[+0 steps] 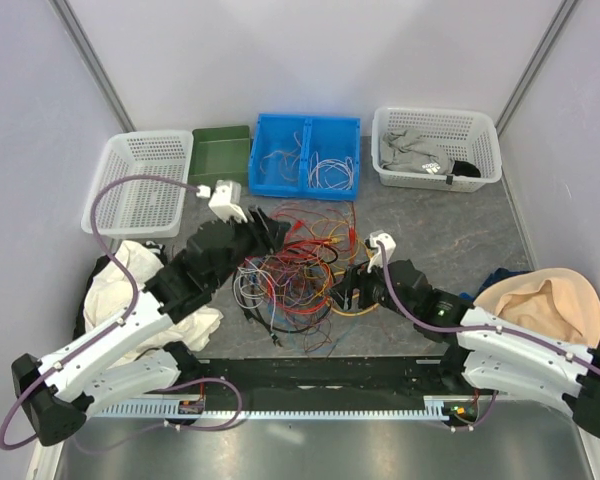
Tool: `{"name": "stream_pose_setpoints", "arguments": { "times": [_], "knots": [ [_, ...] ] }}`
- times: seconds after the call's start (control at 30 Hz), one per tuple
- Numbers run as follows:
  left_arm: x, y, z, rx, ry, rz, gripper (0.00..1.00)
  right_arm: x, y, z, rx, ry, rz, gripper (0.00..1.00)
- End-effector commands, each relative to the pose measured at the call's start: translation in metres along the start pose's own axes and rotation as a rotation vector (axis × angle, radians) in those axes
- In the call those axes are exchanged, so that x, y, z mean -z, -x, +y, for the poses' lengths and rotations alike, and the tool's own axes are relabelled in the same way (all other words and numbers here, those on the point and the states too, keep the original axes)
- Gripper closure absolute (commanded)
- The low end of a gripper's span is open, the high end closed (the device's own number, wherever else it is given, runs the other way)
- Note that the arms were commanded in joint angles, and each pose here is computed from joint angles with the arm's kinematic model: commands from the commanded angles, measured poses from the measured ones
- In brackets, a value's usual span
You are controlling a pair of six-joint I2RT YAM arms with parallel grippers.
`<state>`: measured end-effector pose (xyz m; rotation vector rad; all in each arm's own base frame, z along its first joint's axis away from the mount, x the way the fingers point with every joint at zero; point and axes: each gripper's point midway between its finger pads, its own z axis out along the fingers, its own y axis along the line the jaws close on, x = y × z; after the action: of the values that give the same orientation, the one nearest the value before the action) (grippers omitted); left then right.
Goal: Untangle the cables
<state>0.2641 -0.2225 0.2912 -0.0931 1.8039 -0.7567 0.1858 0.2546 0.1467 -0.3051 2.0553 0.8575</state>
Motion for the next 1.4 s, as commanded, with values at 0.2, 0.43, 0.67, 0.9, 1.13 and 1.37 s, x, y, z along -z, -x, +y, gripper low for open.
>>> {"name": "stream_pose_setpoints", "arguments": {
  "times": [0.2, 0.43, 0.67, 0.9, 1.13, 1.37],
  "knots": [
    [0.052, -0.043, 0.029, 0.100, 0.021, 0.053, 0.41, -0.049, -0.002, 0.006, -0.058, -0.001, -0.035, 0.20],
    [0.070, -0.045, 0.042, 0.112, 0.022, 0.039, 0.41, -0.089, 0.003, 0.004, -0.007, -0.068, -0.007, 0.60],
    [0.085, -0.027, 0.042, 0.103, 0.001, -0.013, 0.41, -0.006, 0.158, 0.080, 0.090, 0.051, -0.304, 1.00],
    [0.091, -0.010, 0.039, 0.085, -0.010, -0.062, 0.40, 0.094, 0.250, 0.133, 0.130, 0.143, -0.421, 1.00],
    [0.090, 0.008, 0.010, 0.036, -0.147, -0.125, 0.27, 0.146, 0.285, 0.151, 0.113, 0.199, -0.492, 1.00],
    [0.085, 0.014, -0.059, -0.090, -0.518, -0.212, 0.08, 0.138, 0.279, 0.157, 0.093, 0.218, -0.441, 1.00]
  ]
}}
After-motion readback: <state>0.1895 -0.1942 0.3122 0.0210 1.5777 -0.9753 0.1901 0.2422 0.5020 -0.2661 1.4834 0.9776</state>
